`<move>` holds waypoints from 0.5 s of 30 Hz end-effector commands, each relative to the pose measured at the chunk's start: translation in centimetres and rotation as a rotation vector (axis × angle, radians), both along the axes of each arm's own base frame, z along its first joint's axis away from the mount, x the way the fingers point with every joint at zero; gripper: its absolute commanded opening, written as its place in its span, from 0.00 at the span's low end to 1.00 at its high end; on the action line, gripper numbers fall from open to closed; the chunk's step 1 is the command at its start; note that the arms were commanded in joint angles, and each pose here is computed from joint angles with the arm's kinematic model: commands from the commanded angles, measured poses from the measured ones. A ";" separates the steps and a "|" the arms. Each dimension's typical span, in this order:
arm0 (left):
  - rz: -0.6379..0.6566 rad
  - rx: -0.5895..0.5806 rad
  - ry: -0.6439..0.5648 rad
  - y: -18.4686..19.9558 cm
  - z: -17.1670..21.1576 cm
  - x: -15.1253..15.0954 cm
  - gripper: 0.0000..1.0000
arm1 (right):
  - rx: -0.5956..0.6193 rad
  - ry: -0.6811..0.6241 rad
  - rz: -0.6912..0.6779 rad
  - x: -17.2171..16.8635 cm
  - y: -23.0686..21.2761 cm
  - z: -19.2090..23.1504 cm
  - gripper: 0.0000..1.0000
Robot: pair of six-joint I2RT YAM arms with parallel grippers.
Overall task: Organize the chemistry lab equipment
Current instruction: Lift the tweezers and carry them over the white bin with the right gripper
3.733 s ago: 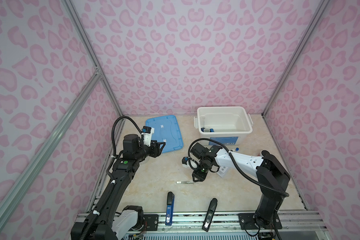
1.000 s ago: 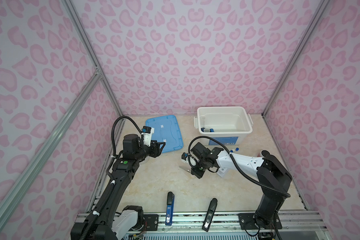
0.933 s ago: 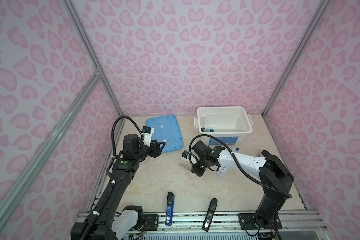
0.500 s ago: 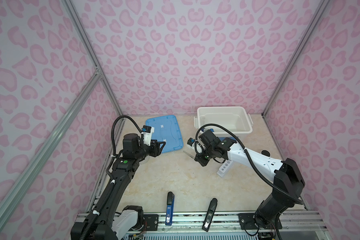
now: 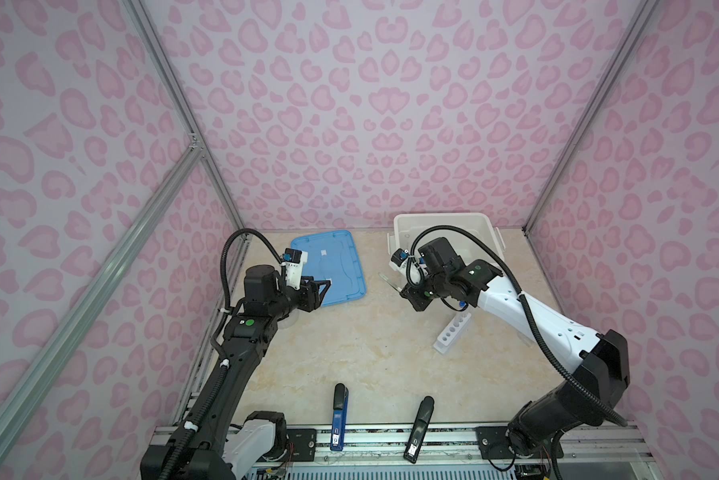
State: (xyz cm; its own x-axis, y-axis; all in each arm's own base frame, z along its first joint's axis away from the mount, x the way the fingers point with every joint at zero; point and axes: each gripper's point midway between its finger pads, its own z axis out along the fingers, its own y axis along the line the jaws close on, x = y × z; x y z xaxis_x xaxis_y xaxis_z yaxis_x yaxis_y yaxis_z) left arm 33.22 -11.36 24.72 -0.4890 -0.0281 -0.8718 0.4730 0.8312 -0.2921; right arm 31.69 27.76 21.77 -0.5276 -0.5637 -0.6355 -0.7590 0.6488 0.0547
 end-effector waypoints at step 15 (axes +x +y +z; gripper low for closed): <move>-0.024 0.011 -0.051 -0.3 1.4 0.9 0.61 | -0.021 -0.197 -0.272 5.9 -6.4 6.2 0.04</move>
